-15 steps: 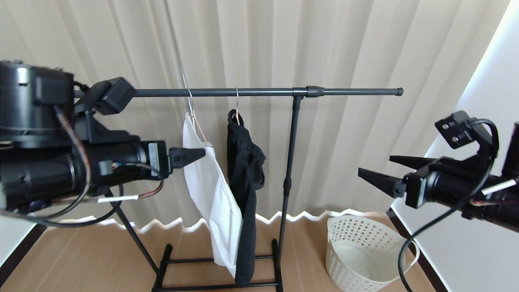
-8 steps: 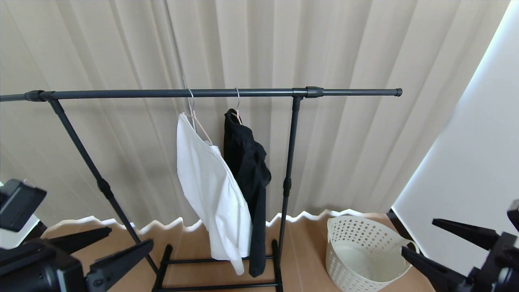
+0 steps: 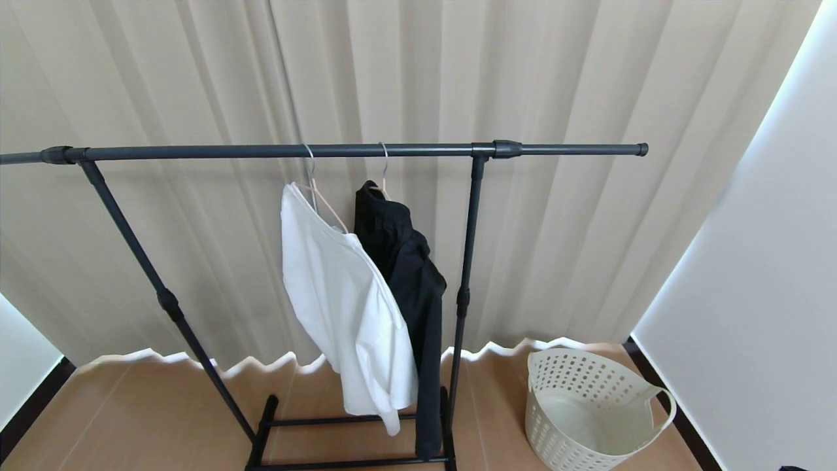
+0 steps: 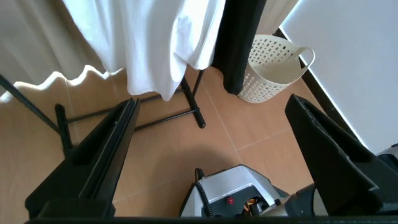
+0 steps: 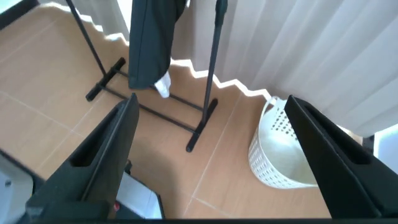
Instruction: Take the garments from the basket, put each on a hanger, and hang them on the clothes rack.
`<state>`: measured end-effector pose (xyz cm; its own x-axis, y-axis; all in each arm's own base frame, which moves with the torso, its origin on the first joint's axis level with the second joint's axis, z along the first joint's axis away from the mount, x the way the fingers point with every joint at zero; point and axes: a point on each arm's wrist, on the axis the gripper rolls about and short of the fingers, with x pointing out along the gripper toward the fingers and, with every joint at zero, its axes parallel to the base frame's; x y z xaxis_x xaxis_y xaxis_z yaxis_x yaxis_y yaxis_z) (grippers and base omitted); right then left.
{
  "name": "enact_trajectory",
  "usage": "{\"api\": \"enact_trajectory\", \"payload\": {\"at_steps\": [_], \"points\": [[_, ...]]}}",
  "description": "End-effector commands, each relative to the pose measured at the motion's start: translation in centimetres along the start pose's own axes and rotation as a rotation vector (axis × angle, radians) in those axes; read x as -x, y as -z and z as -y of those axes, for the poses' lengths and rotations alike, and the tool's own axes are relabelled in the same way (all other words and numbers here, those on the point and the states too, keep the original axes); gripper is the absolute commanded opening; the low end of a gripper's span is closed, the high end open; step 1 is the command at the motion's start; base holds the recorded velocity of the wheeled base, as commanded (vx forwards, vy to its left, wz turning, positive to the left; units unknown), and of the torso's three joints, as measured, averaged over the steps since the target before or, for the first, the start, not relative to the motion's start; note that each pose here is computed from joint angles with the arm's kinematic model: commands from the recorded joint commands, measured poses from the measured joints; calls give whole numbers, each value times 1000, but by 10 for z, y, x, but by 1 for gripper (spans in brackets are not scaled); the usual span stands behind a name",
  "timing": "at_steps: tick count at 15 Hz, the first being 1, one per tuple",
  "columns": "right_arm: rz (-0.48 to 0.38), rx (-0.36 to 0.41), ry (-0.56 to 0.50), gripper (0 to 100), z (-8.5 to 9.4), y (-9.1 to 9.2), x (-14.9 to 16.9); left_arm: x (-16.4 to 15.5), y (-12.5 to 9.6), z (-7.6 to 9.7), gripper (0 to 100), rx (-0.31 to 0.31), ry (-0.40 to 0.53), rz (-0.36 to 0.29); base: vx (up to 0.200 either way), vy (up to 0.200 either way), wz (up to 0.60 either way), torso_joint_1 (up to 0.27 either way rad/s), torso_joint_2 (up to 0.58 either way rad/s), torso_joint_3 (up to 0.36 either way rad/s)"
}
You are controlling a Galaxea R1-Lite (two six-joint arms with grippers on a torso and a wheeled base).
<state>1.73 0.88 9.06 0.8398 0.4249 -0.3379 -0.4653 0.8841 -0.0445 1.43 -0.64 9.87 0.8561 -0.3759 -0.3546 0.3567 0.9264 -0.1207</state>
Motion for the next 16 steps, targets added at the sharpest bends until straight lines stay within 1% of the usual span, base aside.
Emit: {"api": "enact_trajectory", "payload": {"at_steps": [1, 2, 3, 4, 5, 6, 7, 8, 9, 10, 12, 13, 14, 16], "points": [[119, -7, 68, 100, -2, 21, 20, 18, 17, -2, 100, -26, -41, 121, 0, 0, 0, 0, 0, 0], [125, -25, 126, 100, -3, 21, 21, 19, 18, -2, 100, -45, -83, 131, 0, 0, 0, 0, 0, 0], [146, -40, 193, 100, -4, 22, 22, 20, 20, -1, 100, -90, -171, 147, 0, 0, 0, 0, 0, 0], [190, -44, 242, 100, -6, 24, 25, 23, 22, 1, 100, -126, -288, 186, 0, 0, 0, 0, 0, 0], [216, -47, 267, 100, -7, 25, 27, 27, 27, 4, 100, -159, -373, 250, 0, 0, 0, 0, 0, 0], [218, -53, 289, 100, -7, 25, 27, 30, 30, 8, 100, -170, -401, 297, 0, 0, 0, 0, 0, 0], [218, -56, 309, 100, -7, 24, 27, 31, 32, 8, 100, -175, -380, 316, 0, 0, 0, 0, 0, 0], [218, -56, 309, 100, -7, 24, 27, 31, 32, 8, 100, -175, -380, 316, 0, 0, 0, 0, 0, 0], [218, -62, 328, 100, -8, 25, 27, 32, 31, 9, 100, -86, -315, 341, 0, 0, 0, 0, 0, 0], [222, -66, 376, 100, -9, 25, 27, 31, 32, 8, 100, -69, -320, 339, 0, 0, 0, 0, 0, 0], [277, -56, 429, 100, -11, 27, 30, 30, 35, 5, 100, -53, -433, 338, 0, 0, 0, 0, 0, 0], [298, -45, 431, 100, -12, 28, 31, 29, 35, 4, 100, -53, -456, 350, 0, 0, 0, 0, 0, 0], [299, -48, 429, 100, -12, 28, 31, 29, 35, 4, 100, -52, -452, 351, 0, 0, 0, 0, 0, 0], [313, -58, 361, 100, -14, 27, 31, 27, 36, 4, 100, -51, -438, 360, 0, 0, 0, 0, 0, 0]]}}
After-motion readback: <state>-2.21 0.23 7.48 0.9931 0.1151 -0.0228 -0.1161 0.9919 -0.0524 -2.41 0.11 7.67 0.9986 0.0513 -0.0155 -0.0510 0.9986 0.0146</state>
